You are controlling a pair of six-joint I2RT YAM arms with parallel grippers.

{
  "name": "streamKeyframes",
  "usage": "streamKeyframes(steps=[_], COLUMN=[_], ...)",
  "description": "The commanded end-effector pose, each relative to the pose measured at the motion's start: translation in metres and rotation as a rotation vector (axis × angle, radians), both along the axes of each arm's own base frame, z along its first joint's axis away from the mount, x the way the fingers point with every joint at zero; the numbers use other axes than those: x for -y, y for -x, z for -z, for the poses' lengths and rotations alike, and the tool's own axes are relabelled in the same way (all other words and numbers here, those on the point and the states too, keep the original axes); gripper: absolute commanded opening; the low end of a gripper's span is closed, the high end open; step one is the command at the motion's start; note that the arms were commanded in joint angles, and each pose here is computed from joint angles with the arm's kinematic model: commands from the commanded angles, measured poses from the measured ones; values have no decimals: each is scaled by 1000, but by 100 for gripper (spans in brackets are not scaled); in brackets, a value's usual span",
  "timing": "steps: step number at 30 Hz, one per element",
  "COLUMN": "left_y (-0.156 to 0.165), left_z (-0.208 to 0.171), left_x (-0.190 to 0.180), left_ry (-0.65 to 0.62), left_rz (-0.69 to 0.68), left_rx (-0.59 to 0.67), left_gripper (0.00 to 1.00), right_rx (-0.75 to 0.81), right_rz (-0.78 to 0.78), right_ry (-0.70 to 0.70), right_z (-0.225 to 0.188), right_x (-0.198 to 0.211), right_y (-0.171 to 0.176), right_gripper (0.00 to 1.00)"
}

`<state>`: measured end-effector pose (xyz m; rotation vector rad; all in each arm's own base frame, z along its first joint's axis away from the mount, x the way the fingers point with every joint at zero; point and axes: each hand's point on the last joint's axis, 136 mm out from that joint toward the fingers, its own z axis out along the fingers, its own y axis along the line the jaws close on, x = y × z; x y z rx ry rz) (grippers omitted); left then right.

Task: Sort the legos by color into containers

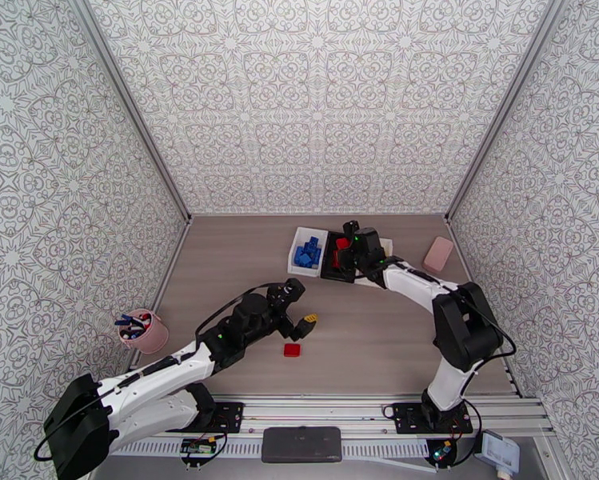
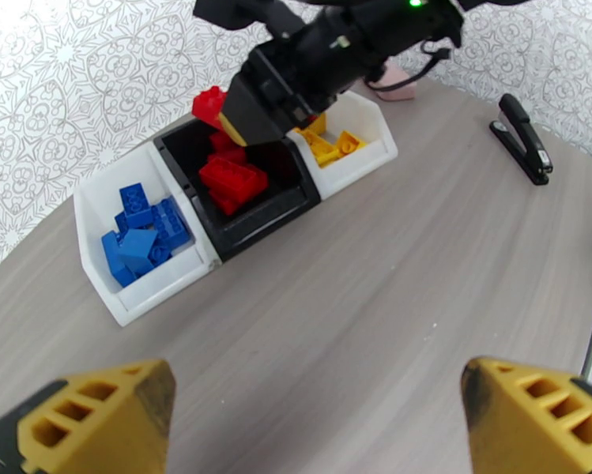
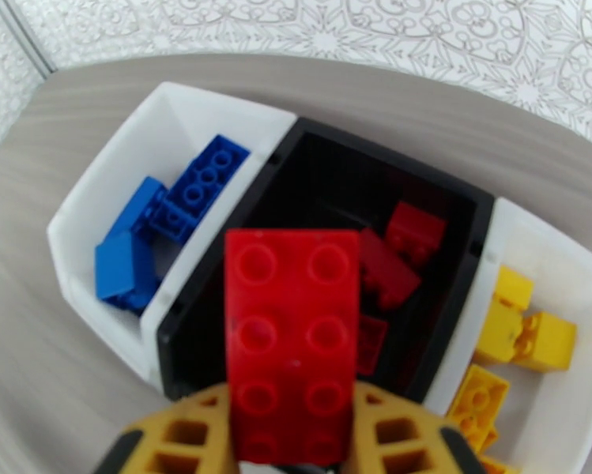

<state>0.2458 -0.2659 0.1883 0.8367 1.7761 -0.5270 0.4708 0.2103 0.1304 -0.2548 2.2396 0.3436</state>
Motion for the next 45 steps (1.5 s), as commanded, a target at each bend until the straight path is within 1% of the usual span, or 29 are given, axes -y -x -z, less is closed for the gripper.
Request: streamKeyframes(steps=[1, 4, 8, 10, 12, 14, 16, 18, 21, 24, 26, 27, 29, 35, 38, 41, 45], left_y=[-1, -2, -4, -8, -12, -10, -8, -5, 3, 15, 25, 31, 40, 62, 70, 77, 81], left_z=[-8, -8, -7, -6, -3, 1, 5, 12, 26, 40, 52, 57, 67, 88, 97, 107, 119], left_x=[1, 1, -3, -7, -13, -14, -17, -27, -39, -51, -57, -57, -57, -58, -53, -45, -41], left_ry=[12, 14, 8, 9, 16, 21, 15, -3, -27, -17, 0, 4, -19, -130, -159, -207, -274], left_rz=[-16, -19, -48, -97, -157, -184, -224, -310, -406, -507, -571, -582, -595, -629, -634, -621, -629], left_rx=[-4, -8, -30, -54, -98, -142, -194, -267, -373, -506, -609, -661, -726, -861, -923, -991, -1039], left_gripper=[100, 100, 100, 100, 100, 100, 100, 100, 100, 100, 100, 100, 100, 100, 100, 99, 95], right_rx=[-14, -8, 20, 37, 58, 75, 98, 133, 210, 287, 314, 320, 314, 249, 220, 211, 216], right_rz=[34, 38, 39, 35, 30, 23, 6, -39, -136, -260, -337, -376, -432, -595, -613, -609, -615], right_ry=[-15, -8, -9, 0, 7, 15, 20, 32, 43, 51, 61, 69, 82, 98, 115, 126, 103], right_z=[2, 4, -8, -14, -22, -29, -37, -47, -64, -78, -82, -82, -81, -70, -65, -63, -64], right_x=[0, -1, 0, 2, 5, 9, 10, 11, 8, 3, 1, 0, 0, -5, -3, 0, -2], right_y=[-18, -27, -28, -25, -20, -14, -7, 5, 26, 54, 73, 83, 99, 149, 162, 166, 170], right_gripper=[22, 26, 41, 49, 56, 63, 66, 76, 83, 88, 90, 91, 93, 98, 99, 100, 99])
